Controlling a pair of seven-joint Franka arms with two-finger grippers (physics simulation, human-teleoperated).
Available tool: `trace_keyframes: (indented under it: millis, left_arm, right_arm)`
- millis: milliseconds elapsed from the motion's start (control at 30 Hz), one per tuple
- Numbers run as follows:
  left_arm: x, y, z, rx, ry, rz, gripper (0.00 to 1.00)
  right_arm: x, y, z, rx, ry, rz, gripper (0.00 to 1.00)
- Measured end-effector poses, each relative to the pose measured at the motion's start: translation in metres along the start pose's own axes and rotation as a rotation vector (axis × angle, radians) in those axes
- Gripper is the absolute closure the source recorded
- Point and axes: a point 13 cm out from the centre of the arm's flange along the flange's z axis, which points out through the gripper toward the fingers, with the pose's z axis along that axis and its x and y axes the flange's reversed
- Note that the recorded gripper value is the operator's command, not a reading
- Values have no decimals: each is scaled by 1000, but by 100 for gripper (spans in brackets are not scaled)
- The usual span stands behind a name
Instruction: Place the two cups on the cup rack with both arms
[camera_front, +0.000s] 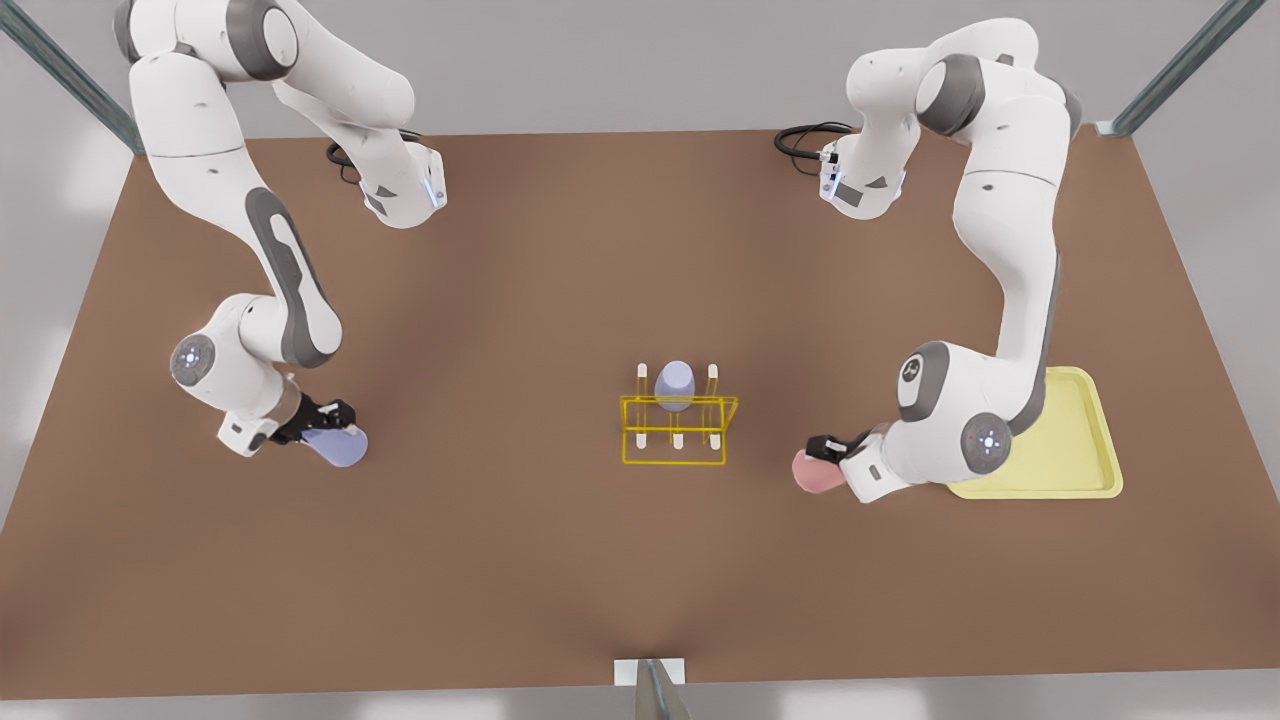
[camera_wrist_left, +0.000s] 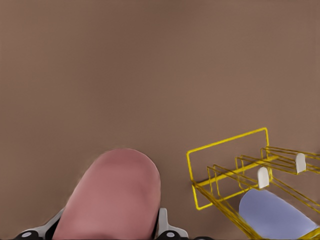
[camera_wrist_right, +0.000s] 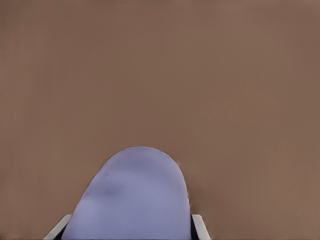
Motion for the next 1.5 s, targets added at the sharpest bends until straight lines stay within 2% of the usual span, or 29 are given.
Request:
trace_keyframes:
  millis: [267,433,500,533,700,733,833,900,933,967,1033,1233,1500]
  left_arm:
    - [-11,-96,0,63,-11,-212,14]
    - [-8,-137,25,85,27,-323,14]
    - [-7,-140,35,84,40,-370,12]
    - [-7,-139,37,84,43,-394,0]
    - [-10,-139,39,88,38,-493,0]
    - [-12,-135,31,88,27,-513,0]
    - [-35,-51,-99,20,-129,-574,0]
    - [-4,29,-196,-103,-200,-603,0]
    - [31,60,-237,-192,-213,-614,0]
    - [69,73,-251,-289,-191,-608,0]
    - [106,77,-258,-365,-131,-564,0]
    - [138,81,-247,-377,18,-426,0]
    - [151,79,-240,-360,105,-279,0]
  right_arm:
    - [-73,155,-4,-193,-80,-13,19]
    - [-125,241,-5,-278,-130,-48,19]
    - [-141,268,-8,-316,-148,-41,19]
    - [-149,281,-11,-336,-158,-34,19]
    - [-180,331,-37,-413,-207,5,20]
    - [-184,341,-41,-425,-212,12,20]
    - [-197,369,-49,-459,-221,34,20]
    - [-198,388,-46,-480,-210,52,20]
    - [-197,396,-45,-490,-203,61,20]
    - [-195,405,-43,-498,-194,69,20]
    - [-190,417,-40,-508,-175,86,20]
    - [-175,450,-30,-534,-121,128,20]
    - [-165,463,-21,-543,-72,173,20]
